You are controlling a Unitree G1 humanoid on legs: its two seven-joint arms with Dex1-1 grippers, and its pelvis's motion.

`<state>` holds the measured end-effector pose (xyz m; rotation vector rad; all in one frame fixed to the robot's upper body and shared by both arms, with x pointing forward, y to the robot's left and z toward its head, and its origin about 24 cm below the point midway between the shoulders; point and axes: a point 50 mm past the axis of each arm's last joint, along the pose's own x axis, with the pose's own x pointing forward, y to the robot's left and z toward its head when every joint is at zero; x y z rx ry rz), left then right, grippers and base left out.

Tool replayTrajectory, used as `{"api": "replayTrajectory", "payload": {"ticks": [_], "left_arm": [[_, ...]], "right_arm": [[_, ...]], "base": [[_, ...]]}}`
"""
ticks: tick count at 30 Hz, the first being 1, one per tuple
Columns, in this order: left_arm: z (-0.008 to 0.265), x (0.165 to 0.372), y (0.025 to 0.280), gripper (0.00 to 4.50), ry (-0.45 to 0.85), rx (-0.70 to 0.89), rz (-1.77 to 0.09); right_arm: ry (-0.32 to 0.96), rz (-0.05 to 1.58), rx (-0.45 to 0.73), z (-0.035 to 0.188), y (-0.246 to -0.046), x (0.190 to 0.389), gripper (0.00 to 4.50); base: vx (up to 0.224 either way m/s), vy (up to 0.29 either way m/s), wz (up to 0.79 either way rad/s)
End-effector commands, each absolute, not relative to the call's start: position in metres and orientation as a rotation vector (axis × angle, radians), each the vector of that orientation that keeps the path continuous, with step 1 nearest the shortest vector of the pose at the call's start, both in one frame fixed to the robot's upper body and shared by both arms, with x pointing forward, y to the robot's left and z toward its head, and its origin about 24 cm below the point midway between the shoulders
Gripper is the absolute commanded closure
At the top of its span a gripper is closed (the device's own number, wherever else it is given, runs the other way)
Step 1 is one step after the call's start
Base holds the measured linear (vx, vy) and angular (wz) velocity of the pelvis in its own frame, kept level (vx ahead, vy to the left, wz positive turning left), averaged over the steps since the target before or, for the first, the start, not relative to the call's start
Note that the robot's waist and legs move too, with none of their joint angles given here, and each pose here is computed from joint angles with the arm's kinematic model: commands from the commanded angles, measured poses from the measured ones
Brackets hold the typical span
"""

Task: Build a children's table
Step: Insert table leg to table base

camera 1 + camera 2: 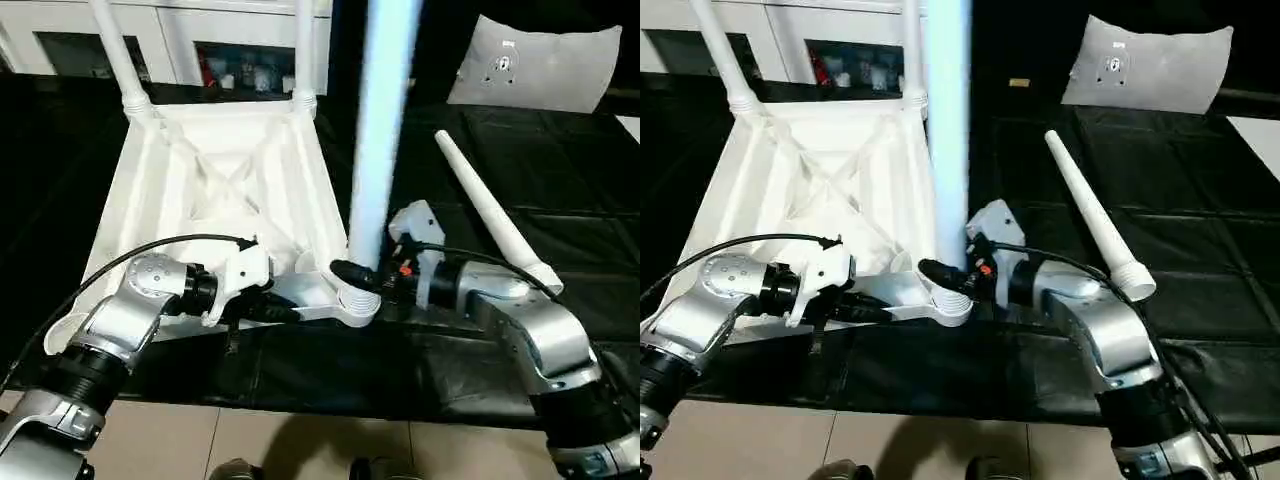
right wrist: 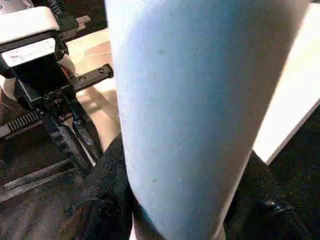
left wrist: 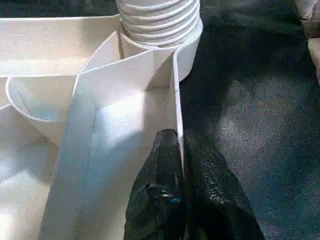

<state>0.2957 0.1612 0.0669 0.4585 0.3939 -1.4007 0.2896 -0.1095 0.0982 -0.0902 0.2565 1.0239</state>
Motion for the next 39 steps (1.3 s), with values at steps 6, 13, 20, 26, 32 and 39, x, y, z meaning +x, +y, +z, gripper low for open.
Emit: {"api": "replayTrajectory", "payload": {"ticks": [6,13,20,26,32,39], "left_arm": [[0.075,0.294,0.148,4.50,0.348,0.522,-1.458],[0.076,0.296,0.152,4.50,0.321,0.518,-1.396],[0.076,0.296,0.151,4.50,0.311,0.505,-1.380],[0.077,0.297,0.151,4.50,0.300,0.496,-1.364],[0.076,0.296,0.151,4.50,0.294,0.492,-1.354],[0.076,0.296,0.152,4.50,0.295,0.498,-1.349]], "right_arm": [[0.367,0.975,-0.049,0.074,-0.116,0.287,2.62],[0.337,0.866,0.190,0.057,-0.127,0.279,2.62],[0.309,0.834,0.227,0.041,-0.128,0.266,2.62],[0.288,0.849,0.087,0.035,-0.131,0.258,2.62],[0.272,0.851,0.036,0.033,-0.134,0.259,2.62],[0.292,0.880,0.022,0.029,-0.134,0.256,2.62]], "base": [[0.000,0.000,0.00],[0.000,0.000,0.00],[0.000,0.000,0.00],[0.000,0.000,0.00],[0.000,0.000,0.00],[0.000,0.000,0.00]]}}
